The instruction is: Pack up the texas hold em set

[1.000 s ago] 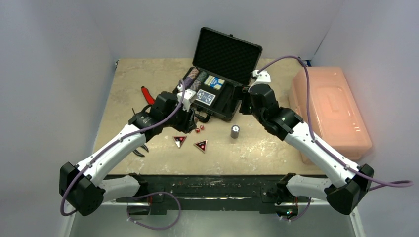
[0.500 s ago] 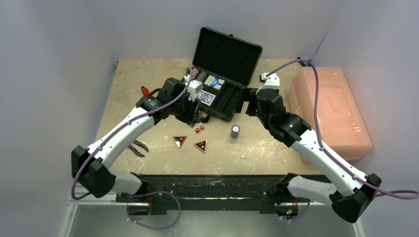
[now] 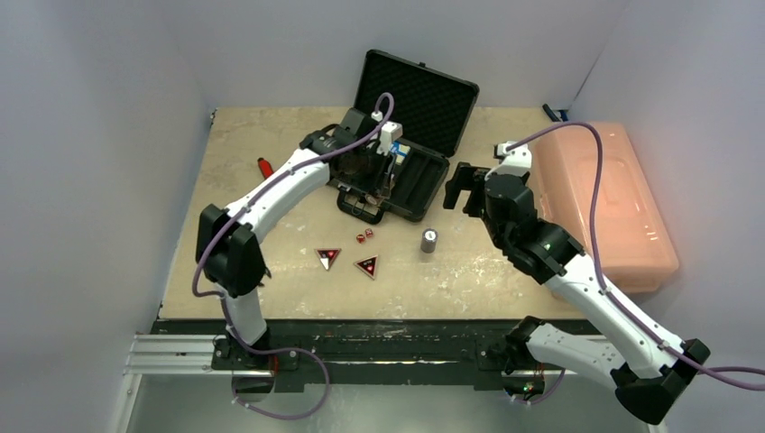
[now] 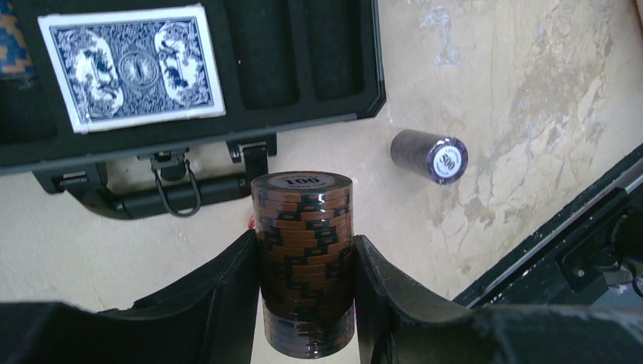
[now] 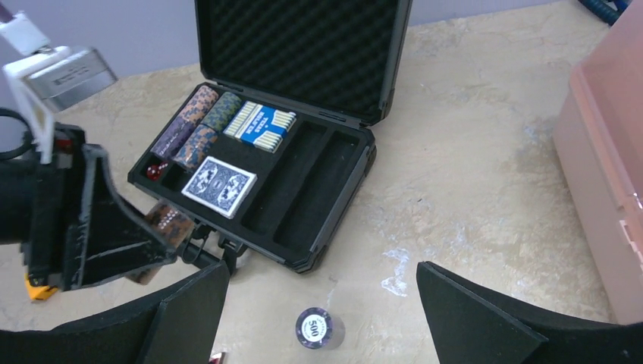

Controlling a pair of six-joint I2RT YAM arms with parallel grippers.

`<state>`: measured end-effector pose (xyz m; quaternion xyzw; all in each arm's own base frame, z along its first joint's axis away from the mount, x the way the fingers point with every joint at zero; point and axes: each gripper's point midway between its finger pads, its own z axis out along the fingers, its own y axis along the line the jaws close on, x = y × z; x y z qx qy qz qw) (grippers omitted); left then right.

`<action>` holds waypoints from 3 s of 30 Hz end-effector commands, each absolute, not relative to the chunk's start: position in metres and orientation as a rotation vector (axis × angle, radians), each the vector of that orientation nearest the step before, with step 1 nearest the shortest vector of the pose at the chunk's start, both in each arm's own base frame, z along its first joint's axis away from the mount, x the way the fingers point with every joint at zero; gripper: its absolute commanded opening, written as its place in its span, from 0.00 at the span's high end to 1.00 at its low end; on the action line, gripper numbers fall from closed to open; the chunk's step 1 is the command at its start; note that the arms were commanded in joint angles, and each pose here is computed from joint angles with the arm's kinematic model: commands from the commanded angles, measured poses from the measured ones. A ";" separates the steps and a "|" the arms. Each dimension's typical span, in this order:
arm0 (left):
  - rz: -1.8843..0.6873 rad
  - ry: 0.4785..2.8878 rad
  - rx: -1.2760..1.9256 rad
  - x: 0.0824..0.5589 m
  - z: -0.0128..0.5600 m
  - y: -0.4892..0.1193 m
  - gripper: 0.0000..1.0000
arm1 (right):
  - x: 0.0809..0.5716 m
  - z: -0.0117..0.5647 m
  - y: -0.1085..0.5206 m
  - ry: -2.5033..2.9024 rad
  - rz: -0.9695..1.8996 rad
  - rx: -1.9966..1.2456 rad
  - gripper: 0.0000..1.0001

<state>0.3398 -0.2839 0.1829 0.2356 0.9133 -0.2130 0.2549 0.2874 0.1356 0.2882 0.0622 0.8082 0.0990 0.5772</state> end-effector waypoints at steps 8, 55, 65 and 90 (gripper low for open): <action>-0.579 2.384 0.717 0.389 0.197 -0.324 1.00 | 0.283 0.304 0.117 1.810 0.199 0.197 0.01; -0.445 2.184 0.662 0.514 0.141 -0.387 1.00 | 0.269 0.301 0.094 1.819 0.115 0.186 0.01; -0.430 2.147 0.632 0.526 0.139 -0.392 1.00 | 0.267 0.300 0.093 1.824 0.108 0.177 0.01; -0.413 2.128 0.595 0.536 0.131 -0.395 0.74 | 0.265 0.298 0.091 1.830 0.103 0.175 0.01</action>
